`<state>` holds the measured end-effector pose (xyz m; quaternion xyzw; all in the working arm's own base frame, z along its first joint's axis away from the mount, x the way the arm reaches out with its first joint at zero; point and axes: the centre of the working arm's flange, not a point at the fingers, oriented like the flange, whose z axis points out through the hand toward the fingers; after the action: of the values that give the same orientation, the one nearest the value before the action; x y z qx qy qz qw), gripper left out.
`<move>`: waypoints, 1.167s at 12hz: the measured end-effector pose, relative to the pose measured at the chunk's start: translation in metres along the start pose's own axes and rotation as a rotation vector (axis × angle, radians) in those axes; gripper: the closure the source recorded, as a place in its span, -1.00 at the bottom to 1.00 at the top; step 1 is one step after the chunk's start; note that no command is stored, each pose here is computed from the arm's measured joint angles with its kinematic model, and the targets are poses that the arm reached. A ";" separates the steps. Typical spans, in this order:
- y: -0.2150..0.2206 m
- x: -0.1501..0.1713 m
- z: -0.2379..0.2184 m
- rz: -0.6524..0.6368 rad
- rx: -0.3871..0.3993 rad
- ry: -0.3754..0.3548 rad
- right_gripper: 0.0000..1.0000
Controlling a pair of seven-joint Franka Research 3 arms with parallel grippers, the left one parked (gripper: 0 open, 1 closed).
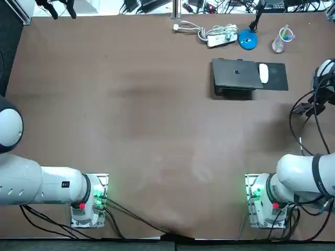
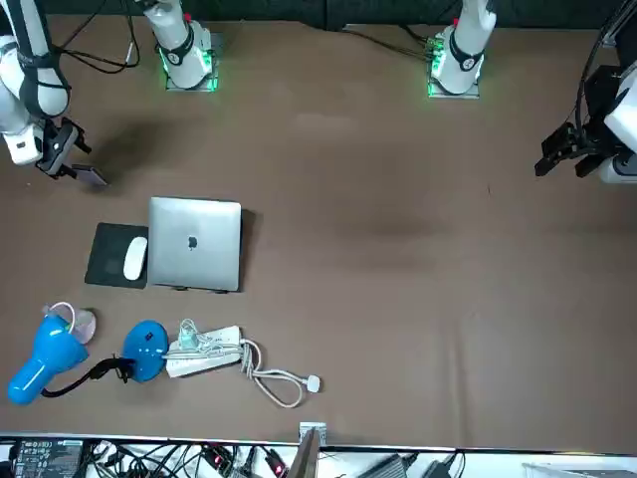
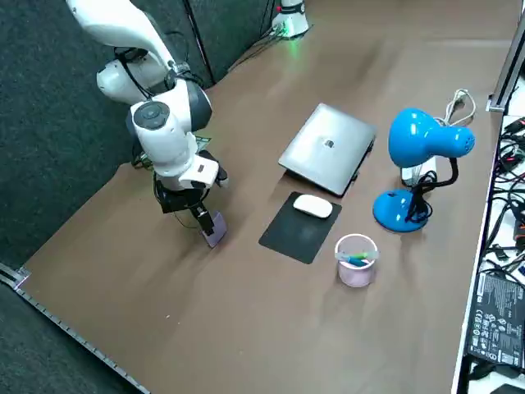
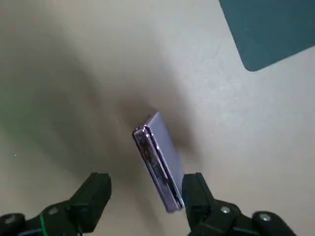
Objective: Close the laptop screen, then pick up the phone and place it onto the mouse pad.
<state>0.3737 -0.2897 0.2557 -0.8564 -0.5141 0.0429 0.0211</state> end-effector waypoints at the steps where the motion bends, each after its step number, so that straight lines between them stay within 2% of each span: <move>1: 0.001 0.002 0.006 -0.013 0.002 -0.002 -0.74; 4: 0.002 0.003 0.009 -0.022 -0.002 -0.004 -0.71; 5: 0.003 0.004 0.010 -0.025 -0.005 -0.004 -0.51; 7: 0.004 0.006 0.011 -0.033 -0.012 -0.007 0.06; 9: 0.007 0.011 0.010 -0.045 -0.022 -0.010 0.51; 12: 0.013 0.016 0.001 -0.058 -0.040 -0.012 0.52; 14: 0.021 0.019 -0.023 -0.061 -0.056 -0.007 0.52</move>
<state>0.4028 -0.2826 0.2763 -0.8404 -0.5411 0.0306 -0.0035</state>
